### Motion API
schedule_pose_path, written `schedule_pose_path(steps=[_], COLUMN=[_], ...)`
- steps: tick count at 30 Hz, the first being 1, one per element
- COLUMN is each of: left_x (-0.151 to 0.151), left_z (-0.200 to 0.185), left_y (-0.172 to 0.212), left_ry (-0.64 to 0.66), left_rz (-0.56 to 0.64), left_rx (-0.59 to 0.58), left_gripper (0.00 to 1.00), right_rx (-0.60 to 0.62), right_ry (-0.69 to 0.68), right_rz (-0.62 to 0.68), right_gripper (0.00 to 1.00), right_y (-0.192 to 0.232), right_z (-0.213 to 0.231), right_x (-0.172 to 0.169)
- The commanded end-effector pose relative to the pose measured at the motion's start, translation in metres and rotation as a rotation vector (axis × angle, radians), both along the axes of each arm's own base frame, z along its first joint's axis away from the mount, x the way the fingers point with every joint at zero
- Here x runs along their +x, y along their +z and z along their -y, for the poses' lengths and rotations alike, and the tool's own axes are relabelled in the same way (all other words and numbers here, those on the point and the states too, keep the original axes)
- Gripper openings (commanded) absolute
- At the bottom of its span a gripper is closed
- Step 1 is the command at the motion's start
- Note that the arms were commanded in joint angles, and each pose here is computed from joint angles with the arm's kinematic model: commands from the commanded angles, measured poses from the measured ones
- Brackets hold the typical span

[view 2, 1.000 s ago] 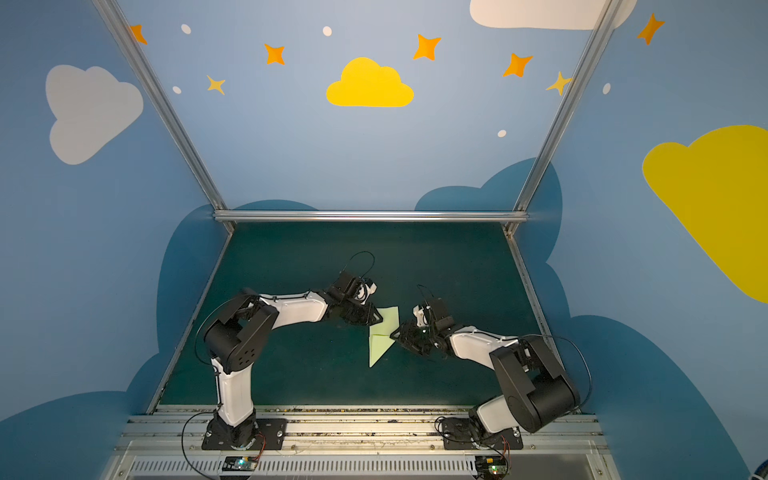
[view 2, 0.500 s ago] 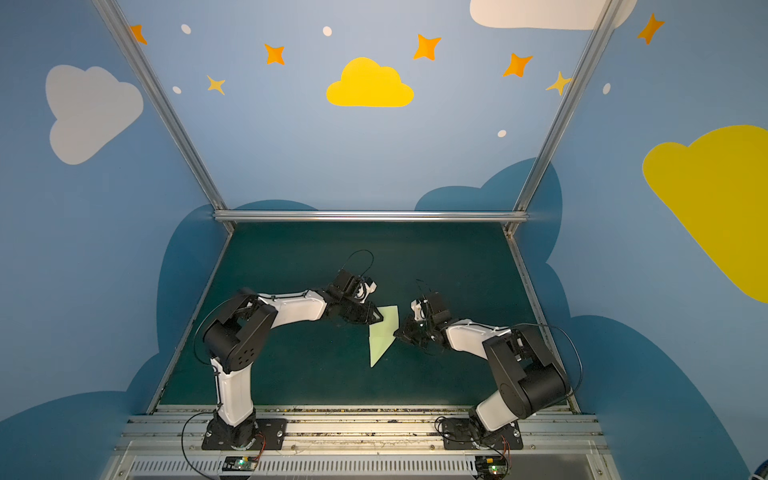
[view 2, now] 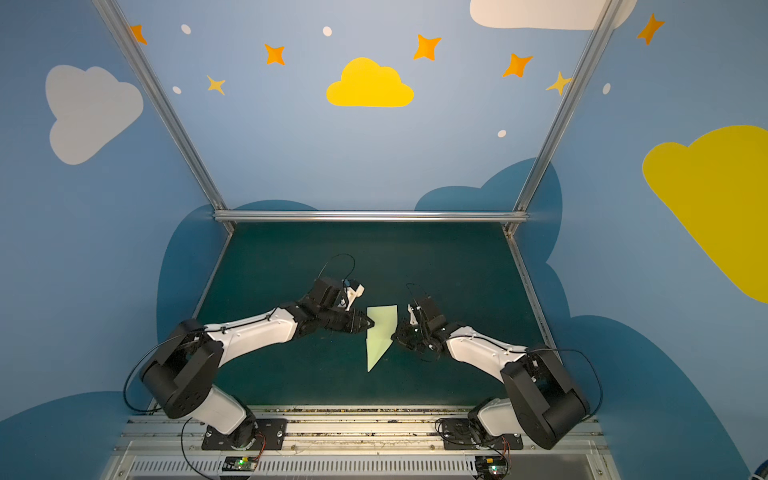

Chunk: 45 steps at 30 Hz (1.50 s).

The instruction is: Fold a paper plane with a square sheet of paper (fold left side to right side)

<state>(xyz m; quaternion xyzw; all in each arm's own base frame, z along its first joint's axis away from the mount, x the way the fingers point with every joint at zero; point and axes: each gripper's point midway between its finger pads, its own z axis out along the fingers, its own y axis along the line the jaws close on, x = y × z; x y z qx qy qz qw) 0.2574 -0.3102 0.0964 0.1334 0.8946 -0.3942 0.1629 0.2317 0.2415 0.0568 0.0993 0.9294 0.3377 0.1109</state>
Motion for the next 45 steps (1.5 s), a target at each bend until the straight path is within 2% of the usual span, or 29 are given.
schedule_pose_path(steps=[1, 6, 10, 15, 32, 39, 45], left_x=[-0.017, -0.038, -0.038, -0.036, -0.017, -0.022, -0.023], left_z=[0.003, 0.009, 0.011, 0.018, 0.024, 0.019, 0.017], left_y=[0.002, -0.010, -0.020, -0.028, -0.056, -0.068, -0.057], left_ry=[-0.022, -0.092, -0.110, -0.148, -0.158, -0.173, -0.155], left_rz=[0.036, 0.121, 0.188, 0.207, 0.185, 0.165, 0.200], left_rx=[0.019, 0.126, 0.216, 0.261, 0.307, 0.316, 0.291], left_gripper=[0.34, 0.40, 0.47, 0.50, 0.50, 0.60, 0.66], right_rx=[-0.051, -0.064, -0.064, -0.050, -0.039, -0.040, -0.025], right_ry=[-0.084, -0.101, -0.096, -0.095, -0.072, -0.069, -0.070], right_rz=[-0.011, -0.012, -0.011, -0.004, -0.016, -0.022, -0.006], right_gripper=[0.00, 0.00, 0.00, 0.00, 0.00, 0.00, 0.00], right_y=[-0.003, 0.000, 0.003, 0.007, 0.002, 0.000, 0.010], right_z=[0.011, 0.010, 0.007, 0.003, -0.008, -0.009, -0.013], right_x=[0.000, 0.000, 0.000, 0.002, 0.009, 0.009, 0.016])
